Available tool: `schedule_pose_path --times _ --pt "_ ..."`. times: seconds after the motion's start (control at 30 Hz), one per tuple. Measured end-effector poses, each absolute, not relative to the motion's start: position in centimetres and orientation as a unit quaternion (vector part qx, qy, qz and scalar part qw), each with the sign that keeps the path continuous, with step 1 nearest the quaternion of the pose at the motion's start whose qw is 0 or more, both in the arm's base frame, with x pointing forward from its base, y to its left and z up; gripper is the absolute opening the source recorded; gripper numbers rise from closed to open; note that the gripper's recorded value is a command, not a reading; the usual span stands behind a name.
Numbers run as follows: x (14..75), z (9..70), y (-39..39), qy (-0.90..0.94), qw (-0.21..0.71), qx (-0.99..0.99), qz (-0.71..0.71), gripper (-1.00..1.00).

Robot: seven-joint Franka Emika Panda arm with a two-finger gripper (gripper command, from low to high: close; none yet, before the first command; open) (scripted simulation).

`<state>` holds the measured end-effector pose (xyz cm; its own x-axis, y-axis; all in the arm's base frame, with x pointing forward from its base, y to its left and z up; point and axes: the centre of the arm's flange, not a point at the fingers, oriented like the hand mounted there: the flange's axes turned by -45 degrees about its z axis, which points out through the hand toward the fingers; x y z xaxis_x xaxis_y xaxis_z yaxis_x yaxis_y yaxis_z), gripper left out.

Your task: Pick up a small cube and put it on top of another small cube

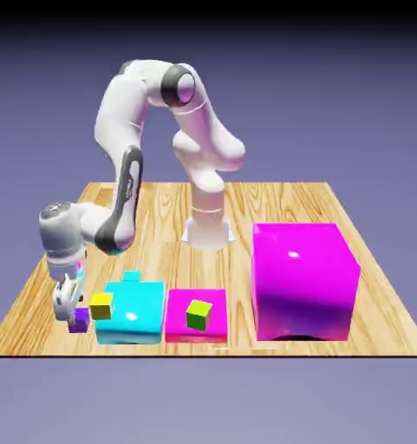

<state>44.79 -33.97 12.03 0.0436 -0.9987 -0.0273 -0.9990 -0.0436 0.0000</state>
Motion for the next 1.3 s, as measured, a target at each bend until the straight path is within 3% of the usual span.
schedule_pose_path --times 0.07,0.23,0.43,0.6,0.97,1.07,1.2,1.23,1.3 --pt "44.8 12.0 -34.0 0.691 0.009 -0.722 0.01 -1.0" --pt "45.1 19.1 -34.3 0.692 0.007 -0.722 0.007 -1.0" --pt "49.9 20.4 -35.4 0.69 -0.033 -0.722 -0.034 -1.0" --pt "54.8 26.1 -23.2 0.58 0.01 -0.814 -0.022 -1.0" --pt "50.8 29.5 -1.2 0.292 0.012 -0.956 0.027 -1.0" --pt "50.3 29.7 -2.3 0.307 0.005 -0.952 0.013 -1.0" --pt "50.3 23.1 -2.3 0.308 0.004 -0.951 0.013 -1.0" --pt "50.2 22.7 -2.3 0.308 0.005 -0.951 0.013 1.0" --pt "50.2 22.7 -2.3 0.308 0.004 -0.951 0.013 1.0"
